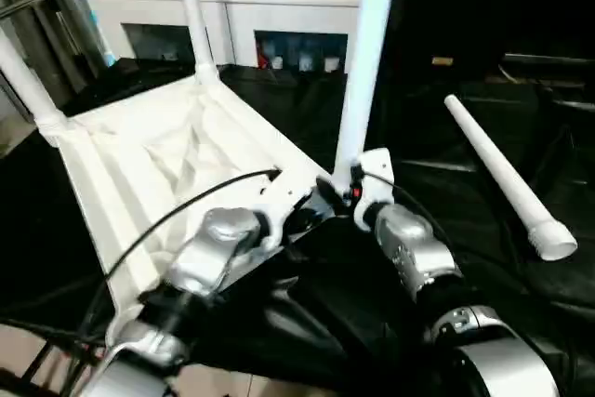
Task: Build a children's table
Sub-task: Rotate leg to tighten
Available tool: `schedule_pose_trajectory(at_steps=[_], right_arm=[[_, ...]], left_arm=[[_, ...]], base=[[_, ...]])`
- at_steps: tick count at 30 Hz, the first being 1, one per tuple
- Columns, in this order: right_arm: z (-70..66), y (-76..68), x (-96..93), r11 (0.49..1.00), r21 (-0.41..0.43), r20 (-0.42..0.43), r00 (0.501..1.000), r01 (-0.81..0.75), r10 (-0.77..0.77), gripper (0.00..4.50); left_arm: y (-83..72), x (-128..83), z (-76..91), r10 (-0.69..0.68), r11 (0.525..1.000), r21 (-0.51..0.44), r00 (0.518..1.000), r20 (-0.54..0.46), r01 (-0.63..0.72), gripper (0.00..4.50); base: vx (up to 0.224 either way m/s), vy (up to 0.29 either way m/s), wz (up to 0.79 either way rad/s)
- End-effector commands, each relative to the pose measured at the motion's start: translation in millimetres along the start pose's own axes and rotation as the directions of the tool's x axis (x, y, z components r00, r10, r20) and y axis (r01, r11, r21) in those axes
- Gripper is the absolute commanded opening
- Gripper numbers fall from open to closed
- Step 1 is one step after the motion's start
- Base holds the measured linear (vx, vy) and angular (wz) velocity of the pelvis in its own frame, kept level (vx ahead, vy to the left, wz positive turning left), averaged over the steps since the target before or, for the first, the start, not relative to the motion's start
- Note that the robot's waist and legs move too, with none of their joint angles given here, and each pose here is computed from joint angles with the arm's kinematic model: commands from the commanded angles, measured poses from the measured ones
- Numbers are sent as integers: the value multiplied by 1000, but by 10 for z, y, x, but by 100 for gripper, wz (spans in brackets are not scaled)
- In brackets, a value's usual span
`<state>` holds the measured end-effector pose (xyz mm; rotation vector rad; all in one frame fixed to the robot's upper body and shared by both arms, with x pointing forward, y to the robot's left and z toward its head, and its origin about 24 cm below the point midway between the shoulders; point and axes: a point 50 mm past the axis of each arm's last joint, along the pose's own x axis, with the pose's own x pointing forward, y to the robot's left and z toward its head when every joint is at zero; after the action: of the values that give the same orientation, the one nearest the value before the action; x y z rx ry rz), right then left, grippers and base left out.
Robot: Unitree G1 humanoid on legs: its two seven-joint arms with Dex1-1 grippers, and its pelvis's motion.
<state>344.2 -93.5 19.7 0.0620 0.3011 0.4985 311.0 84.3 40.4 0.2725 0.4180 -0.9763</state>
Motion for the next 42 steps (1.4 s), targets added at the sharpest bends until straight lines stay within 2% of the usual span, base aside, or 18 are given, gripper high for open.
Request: schedule_pose_trajectory(at_steps=[1, 4, 7, 8, 9, 11, 12, 13, 15, 19, 24, 29, 34, 37, 39, 42], right_arm=[[-33, -35, -72, 994, -51, -49, 994, -100, 98, 385], [13, -54, -112, 987, -79, -39, 989, -142, 140, 385], [101, -94, -271, 946, -161, -35, 960, -280, 278, 385], [141, -98, -375, 911, -203, -32, 932, -360, 361, 385], [144, -102, -411, 899, -209, -37, 922, -385, 386, 385], [147, -107, -555, 843, -236, -69, 874, -483, 481, 385], [147, -107, -555, 843, -236, -69, 874, -483, 481, 385], [130, -120, -643, 807, -248, -104, 843, -535, 527, 385], [126, -122, -661, 800, -249, -113, 837, -545, 535, 385], [58, -116, -833, 706, -248, -237, 748, -663, 620, 385], [33, -73, -895, 666, -233, -283, 705, -709, 651, 385], [10, -52, -897, 666, -223, -288, 701, -712, 653, 331], [-32, -10, -924, 665, -193, -287, 689, -722, 665, 302], [-58, 1, -917, 679, -183, -277, 700, -711, 658, 285], [-62, 6, -897, 698, -175, -259, 716, -695, 648, 283], [-80, -13, -786, 794, -160, -199, 807, -587, 556, 279]], left_arm=[[-190, -43, 139, -214, 972, 113, 974, 77, 205, 0], [-192, -80, 124, -238, 966, 116, 968, 72, 229, 0], [-187, -171, 98, -296, 947, 146, 953, 59, 285, 0], [-189, -219, 88, -331, 932, 175, 942, 53, 317, 0], [-190, -234, 80, -341, 927, 182, 939, 48, 328, 0], [-196, -298, 50, -386, 905, 207, 922, 27, 373, 0], [-196, -298, 50, -386, 905, 207, 922, 27, 373, 0], [-196, -339, 30, -410, 891, 217, 912, 11, 398, 0], [-196, -348, 26, -414, 889, 218, 910, 8, 403, 0], [-228, -466, -49, -505, 833, 230, 861, -58, 503, 0], [-259, -497, -88, -551, 799, 234, 830, -89, 555, 0], [-260, -473, -69, -551, 801, 234, 831, -75, 552, 0], [-269, -474, -75, -555, 803, 222, 830, -61, 553, 0], [-277, -473, -84, -552, 810, 208, 833, -46, 548, 0], [-275, -463, -84, -548, 815, 201, 836, -38, 543, 0], [-236, -399, -64, -494, 856, 171, 869, -10, 488, 0]], base=[[0, 0, 0], [0, 0, 0], [0, 0, 0], [0, 0, 0], [0, 0, 0], [0, 0, 0], [0, 0, 0], [0, 0, 0], [0, 0, 0], [0, 0, 0], [0, 0, 0], [0, 0, 0], [0, 0, 0], [0, 0, 0], [0, 0, 0], [0, 0, 0]])
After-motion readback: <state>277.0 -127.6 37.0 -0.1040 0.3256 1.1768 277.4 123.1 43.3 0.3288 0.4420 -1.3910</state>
